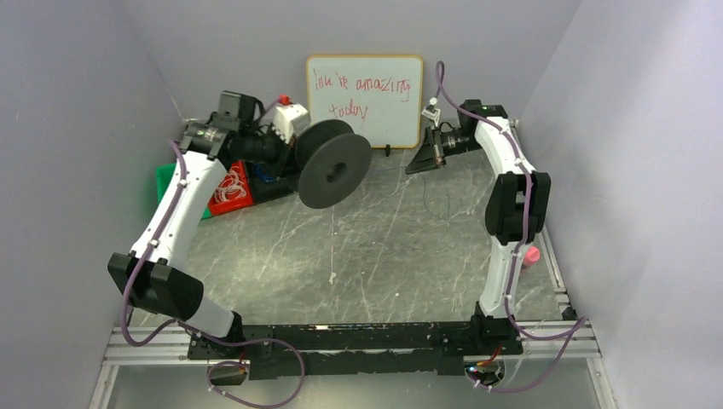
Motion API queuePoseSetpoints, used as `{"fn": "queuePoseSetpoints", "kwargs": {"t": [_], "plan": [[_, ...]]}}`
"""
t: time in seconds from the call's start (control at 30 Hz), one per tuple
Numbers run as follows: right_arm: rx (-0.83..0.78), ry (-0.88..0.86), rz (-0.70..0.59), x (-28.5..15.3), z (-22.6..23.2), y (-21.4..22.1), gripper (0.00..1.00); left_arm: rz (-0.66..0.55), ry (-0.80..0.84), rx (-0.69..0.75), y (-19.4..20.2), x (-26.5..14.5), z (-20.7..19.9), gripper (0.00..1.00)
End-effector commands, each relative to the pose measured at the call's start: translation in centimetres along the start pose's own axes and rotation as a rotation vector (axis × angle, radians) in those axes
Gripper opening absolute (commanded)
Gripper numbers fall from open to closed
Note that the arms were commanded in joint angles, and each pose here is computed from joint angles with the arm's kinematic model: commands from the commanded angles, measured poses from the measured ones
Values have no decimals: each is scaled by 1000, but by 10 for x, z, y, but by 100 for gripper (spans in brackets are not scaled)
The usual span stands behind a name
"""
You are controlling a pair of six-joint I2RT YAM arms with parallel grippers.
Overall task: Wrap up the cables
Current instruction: Wrap the cable around the cable reel.
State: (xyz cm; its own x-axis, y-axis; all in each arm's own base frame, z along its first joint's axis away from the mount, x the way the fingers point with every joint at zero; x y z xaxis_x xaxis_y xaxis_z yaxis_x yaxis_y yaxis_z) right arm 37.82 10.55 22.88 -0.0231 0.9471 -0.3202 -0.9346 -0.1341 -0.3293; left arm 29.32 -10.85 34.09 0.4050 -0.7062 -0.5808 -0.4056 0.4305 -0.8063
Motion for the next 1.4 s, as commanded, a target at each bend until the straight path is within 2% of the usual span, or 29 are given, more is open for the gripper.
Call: {"fn": "queuePoseSetpoints", "kwargs": {"t": [0.0, 0.37, 0.6, 0.77, 1.0, 1.37], "plan": [[-132, 141, -99, -41, 17, -10, 0, 105, -186, 188, 3, 4, -5, 2], [-272, 49, -168, -57, 70, -8, 0, 342, -375, 357, 23, 70, -12, 2], [-337, -72, -136, -39, 96, 0, 0, 451, -489, 295, 30, 103, 2, 2], [-384, -128, -39, -4, 109, 7, 0, 453, -511, 223, 23, 117, 6, 2], [-414, -162, 93, 40, 115, 15, 0, 382, -500, 154, 8, 122, 0, 2], [-423, -200, 204, 79, 121, 31, 0, 347, -574, -8, -4, 134, 2, 2]]}}
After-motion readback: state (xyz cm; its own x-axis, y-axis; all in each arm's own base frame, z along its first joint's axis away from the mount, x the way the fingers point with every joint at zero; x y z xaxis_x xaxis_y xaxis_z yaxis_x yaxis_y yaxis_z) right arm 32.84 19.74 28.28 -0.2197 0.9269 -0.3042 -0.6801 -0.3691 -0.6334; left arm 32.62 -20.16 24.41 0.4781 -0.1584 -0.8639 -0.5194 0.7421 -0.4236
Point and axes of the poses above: each gripper's point midway between its finger pads, its own x axis out along the fingers, its own z axis along the line the jaws close on, y = z × x, the point moved 8 cm from there along -x, back along the fingers, and after that the axes turned 5 degrees about x, right-handed, at the moved point
